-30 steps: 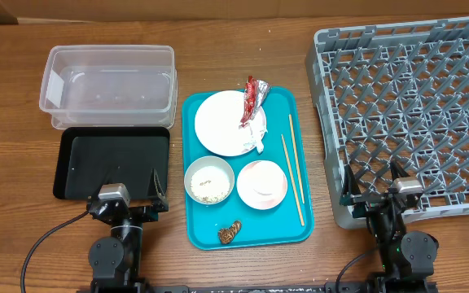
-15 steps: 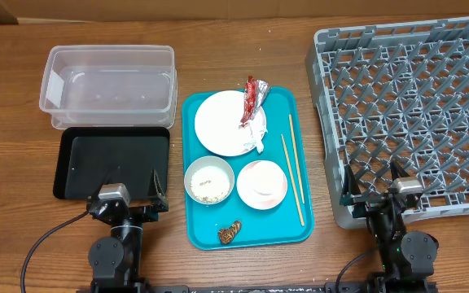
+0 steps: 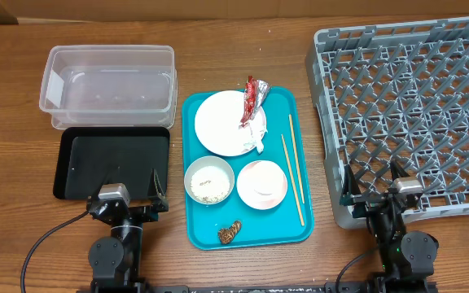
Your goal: Sort waste into correct bins and load items into the dishwasher
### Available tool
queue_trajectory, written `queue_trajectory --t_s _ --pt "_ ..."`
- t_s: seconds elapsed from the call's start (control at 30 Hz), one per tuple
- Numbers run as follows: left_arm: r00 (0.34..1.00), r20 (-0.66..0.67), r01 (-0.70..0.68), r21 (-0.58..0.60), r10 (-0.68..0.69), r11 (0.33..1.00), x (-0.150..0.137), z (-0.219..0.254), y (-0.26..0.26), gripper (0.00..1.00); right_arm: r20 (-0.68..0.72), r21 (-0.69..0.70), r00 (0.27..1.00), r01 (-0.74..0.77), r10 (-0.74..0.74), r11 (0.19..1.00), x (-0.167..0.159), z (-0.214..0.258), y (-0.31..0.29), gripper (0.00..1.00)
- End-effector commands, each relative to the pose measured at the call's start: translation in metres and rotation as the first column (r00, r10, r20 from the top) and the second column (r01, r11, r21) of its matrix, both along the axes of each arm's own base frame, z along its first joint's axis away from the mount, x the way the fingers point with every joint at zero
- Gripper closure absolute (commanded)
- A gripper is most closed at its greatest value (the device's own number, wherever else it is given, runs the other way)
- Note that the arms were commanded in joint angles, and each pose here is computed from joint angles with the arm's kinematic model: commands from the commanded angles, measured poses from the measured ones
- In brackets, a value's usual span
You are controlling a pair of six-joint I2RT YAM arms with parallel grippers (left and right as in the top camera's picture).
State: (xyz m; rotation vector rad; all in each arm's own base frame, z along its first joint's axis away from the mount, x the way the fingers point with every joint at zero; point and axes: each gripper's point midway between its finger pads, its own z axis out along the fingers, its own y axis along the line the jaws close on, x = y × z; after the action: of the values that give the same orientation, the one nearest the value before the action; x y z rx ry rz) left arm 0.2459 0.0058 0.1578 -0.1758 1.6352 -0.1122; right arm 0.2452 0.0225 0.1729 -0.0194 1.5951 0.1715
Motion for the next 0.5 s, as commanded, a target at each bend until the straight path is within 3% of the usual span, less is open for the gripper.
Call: queue_trajectory --t_s 0.0,0.47 --pt "1.000 -0.002 0.003 0.015 -0.003 1.000 0.0002 -0.0011 -0.0004 0.00 0.004 0.005 1.000 -0.005 0.005 1.000 -0.0001 -0.0016 0.0012 0.00" --pt "1.000 0.000 -0.005 0.016 0.005 1.000 0.0002 -0.0007 0.0010 0.00 0.004 0.005 1.000 -0.005 0.005 1.000 -0.0001 -0.0016 0.0012 0.00"
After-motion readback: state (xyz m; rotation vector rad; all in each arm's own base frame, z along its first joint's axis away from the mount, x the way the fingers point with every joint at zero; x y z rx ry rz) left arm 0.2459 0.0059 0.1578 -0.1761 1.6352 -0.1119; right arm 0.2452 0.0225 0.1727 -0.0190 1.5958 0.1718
